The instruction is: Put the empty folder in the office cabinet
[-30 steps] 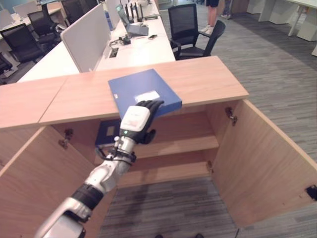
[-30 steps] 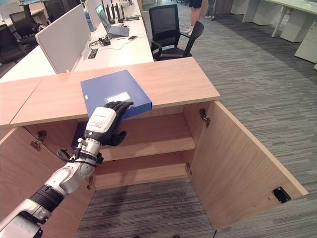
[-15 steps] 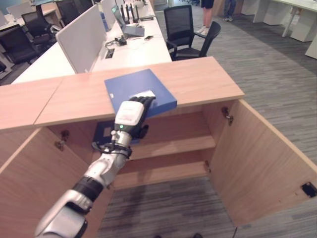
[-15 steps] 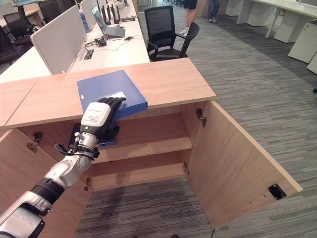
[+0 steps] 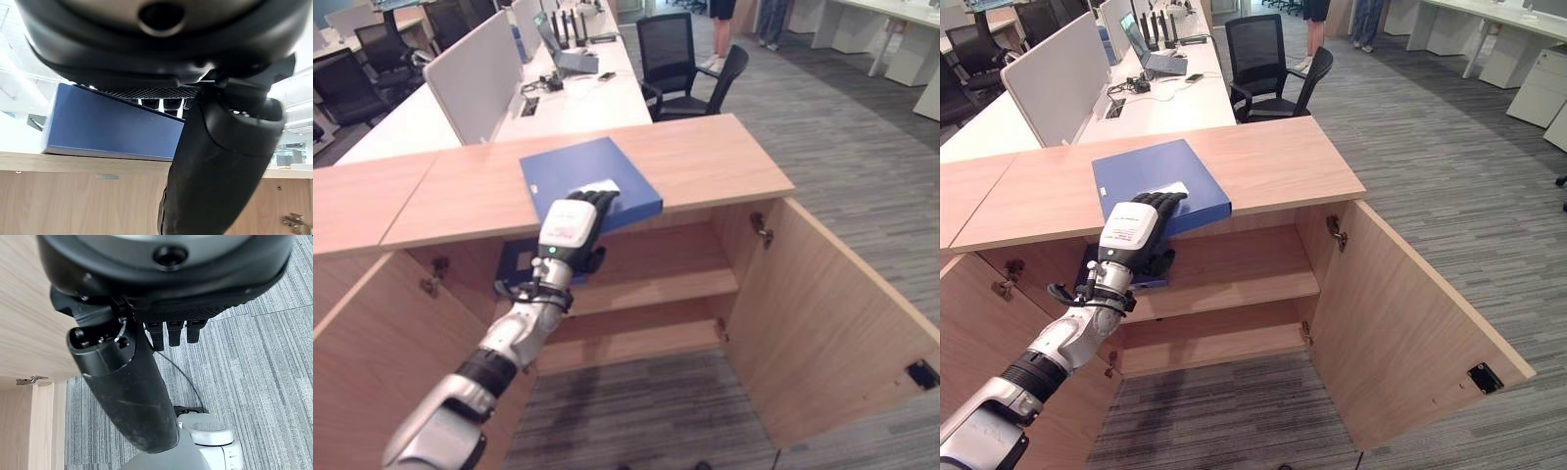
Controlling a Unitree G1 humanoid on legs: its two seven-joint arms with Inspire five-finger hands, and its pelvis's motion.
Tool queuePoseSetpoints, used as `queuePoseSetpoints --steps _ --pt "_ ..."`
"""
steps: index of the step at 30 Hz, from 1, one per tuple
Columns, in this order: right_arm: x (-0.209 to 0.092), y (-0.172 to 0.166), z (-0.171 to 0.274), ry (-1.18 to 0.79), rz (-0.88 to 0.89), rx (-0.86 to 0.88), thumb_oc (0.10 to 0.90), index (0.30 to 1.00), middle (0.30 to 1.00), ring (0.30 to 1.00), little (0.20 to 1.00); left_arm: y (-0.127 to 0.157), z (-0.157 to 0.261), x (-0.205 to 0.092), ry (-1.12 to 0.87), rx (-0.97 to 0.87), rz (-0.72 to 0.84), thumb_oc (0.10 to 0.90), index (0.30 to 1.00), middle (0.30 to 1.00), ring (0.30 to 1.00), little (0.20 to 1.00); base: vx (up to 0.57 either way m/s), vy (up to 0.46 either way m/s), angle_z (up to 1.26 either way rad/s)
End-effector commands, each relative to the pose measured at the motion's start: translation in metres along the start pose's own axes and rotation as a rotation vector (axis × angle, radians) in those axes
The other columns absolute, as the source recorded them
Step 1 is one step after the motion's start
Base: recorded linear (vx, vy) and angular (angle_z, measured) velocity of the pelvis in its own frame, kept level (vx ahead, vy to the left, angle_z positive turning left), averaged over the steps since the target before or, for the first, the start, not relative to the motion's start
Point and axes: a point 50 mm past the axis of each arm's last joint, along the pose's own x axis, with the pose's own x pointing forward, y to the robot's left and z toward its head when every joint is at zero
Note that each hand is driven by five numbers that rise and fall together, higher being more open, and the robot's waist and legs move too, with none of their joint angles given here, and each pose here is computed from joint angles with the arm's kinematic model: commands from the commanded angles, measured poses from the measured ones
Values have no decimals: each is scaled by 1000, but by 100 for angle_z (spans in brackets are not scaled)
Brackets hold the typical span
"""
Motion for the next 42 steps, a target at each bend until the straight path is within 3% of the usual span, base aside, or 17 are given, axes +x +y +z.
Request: queuePoseSetpoints --steps 1,2,3,5,6,29,36,37,42 --pt "4 -22 15 -30 -61 -30 800 900 900 900 900 82 10 64 -34 37 307 800 900 900 900 900 0 0 0" --pt "4 -23 16 -31 -64 -29 800 900 900 900 900 80 8 64 -24 39 299 800 900 900 900 900 0 0 0" --pt "4 -23 17 -36 -65 -23 800 900 900 900 900 79 5 65 -9 41 290 587 580 580 580 580 0 0 0" --pt "4 -23 17 -37 -64 -18 800 900 900 900 900 78 3 65 3 42 285 529 493 493 493 493 0 0 0" --pt "4 -24 17 -38 -65 -16 800 900 900 900 900 78 1 66 12 42 282 400 300 300 300 300 0 0 0" --pt "3 -19 19 -52 -50 94 800 900 900 900 900 91 -1 61 26 -49 347 400 300 300 300 300 -1 1 -2" --pt "3 -16 17 -39 -38 110 800 900 900 900 900 138 20 60 -109 -100 536 400 300 300 300 300 0 0 0" --pt "3 -14 17 -35 -34 119 800 900 900 900 900 156 28 56 -160 -125 619 400 300 300 300 300 0 0 0" --pt "3 -10 12 -18 -21 127 800 900 900 900 900 188 42 37 -271 -198 774 400 300 300 300 300 -6 -11 3"
